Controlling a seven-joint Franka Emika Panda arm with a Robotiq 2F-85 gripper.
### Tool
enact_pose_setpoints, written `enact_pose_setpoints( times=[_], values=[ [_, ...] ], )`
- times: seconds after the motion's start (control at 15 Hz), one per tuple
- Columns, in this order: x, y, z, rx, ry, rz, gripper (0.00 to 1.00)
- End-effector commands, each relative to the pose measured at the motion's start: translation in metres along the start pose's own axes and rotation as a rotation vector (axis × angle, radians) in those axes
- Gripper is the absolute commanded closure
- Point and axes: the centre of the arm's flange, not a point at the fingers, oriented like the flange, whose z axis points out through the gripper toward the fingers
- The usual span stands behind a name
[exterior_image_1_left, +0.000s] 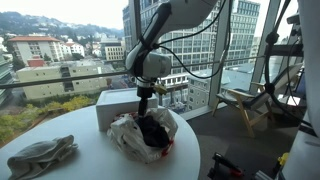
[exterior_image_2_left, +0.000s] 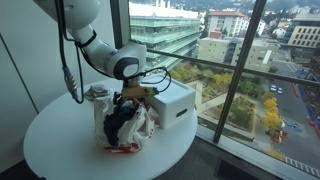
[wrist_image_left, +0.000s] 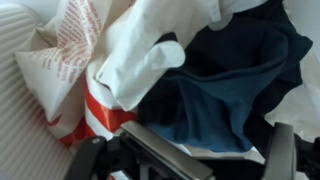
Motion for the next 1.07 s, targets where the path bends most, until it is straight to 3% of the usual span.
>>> enact_pose_setpoints(
  times=[0.0, 0.27, 0.4, 0.67, 0.87, 1.0],
  values=[
    [0.009, -0.012, -0.046, -0.092, 0.003, 0.123, 0.00],
    [0.013, -0.025, -0.063, -0.028, 0.035, 0.290, 0.00],
    [0.014, -0.034, -0.065, 0.077, 0.018, 0.365, 0.00],
    [0.015, -0.066, -0.058, 0.301, -0.015, 0.414, 0.00],
    [0.017, -0.083, -0.047, 0.406, -0.035, 0.438, 0.00],
    [0.019, -0.093, -0.035, 0.435, -0.040, 0.433, 0.00]
  ],
)
